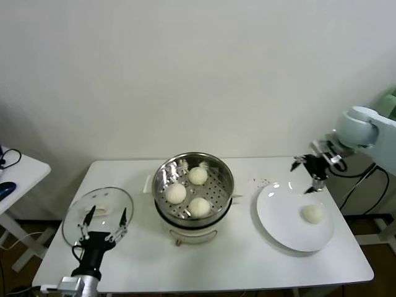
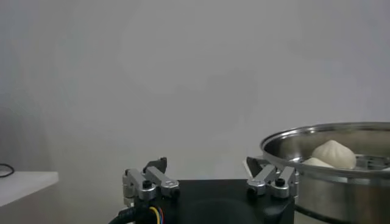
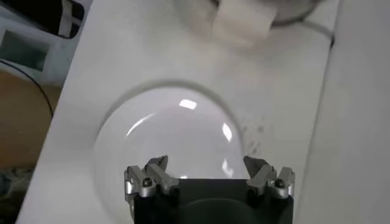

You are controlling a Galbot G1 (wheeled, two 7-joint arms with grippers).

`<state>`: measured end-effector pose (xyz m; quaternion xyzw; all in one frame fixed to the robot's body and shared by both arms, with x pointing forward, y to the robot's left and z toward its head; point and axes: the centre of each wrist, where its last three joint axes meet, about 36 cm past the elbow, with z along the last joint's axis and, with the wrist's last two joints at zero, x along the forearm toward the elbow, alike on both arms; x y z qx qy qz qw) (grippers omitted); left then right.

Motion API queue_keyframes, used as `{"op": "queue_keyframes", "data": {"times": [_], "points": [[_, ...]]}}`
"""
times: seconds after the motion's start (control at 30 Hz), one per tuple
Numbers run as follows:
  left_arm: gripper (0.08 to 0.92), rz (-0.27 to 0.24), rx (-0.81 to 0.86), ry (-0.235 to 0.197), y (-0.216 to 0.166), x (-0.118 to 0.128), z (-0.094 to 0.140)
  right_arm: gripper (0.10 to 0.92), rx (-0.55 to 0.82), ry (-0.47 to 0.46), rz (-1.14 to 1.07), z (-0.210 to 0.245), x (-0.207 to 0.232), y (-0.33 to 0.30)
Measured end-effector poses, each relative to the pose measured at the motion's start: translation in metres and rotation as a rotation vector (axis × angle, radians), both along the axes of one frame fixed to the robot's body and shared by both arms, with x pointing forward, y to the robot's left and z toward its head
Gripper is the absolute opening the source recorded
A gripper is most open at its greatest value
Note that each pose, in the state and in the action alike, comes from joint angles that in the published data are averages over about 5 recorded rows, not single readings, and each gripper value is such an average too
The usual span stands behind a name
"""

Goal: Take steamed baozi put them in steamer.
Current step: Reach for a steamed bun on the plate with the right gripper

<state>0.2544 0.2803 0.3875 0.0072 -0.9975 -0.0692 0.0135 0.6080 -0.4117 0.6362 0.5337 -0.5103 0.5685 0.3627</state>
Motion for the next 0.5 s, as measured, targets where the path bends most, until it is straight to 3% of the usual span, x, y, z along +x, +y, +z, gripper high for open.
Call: {"op": "queue_keyframes", "data": {"times": [0.5], "points": [[0.823, 0.014, 0.001, 0.008, 0.003, -0.004, -0.002, 0.823, -0.135, 0.028, -0.146, -0.094, -0.017, -0.071]]}}
